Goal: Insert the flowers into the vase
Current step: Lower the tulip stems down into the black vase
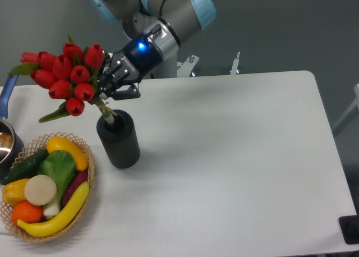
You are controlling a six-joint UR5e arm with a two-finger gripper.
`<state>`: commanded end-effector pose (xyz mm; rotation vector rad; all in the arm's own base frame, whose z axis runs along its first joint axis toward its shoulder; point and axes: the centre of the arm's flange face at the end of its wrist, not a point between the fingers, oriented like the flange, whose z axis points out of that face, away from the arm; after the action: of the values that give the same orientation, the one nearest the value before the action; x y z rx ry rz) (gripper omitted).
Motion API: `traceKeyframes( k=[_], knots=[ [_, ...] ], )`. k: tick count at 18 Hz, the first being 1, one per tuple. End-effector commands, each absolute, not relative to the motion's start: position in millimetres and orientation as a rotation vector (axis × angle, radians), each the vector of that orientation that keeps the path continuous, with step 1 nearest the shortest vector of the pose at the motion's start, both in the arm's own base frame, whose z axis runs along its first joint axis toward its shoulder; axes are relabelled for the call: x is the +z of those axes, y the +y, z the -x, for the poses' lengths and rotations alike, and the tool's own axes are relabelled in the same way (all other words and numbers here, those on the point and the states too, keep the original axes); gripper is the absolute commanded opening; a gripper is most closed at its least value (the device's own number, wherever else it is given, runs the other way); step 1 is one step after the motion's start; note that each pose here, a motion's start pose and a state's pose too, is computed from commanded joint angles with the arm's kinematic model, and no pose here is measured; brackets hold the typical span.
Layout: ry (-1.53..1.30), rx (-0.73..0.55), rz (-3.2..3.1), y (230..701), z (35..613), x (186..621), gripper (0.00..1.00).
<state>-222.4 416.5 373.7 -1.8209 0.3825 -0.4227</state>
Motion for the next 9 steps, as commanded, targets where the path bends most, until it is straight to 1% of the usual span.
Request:
traceKeyframes(
  k=[3, 6, 9],
  knots=[
    [0.413, -0.411, 1.816, 412.2, 219.1, 353.4, 0.01],
    [0.411, -0.415, 1.818, 412.9, 226.2, 340.2, 0.04],
    [0.432, -0.421, 1.816, 415.5, 229.1, 318.7, 0.05]
  ],
)
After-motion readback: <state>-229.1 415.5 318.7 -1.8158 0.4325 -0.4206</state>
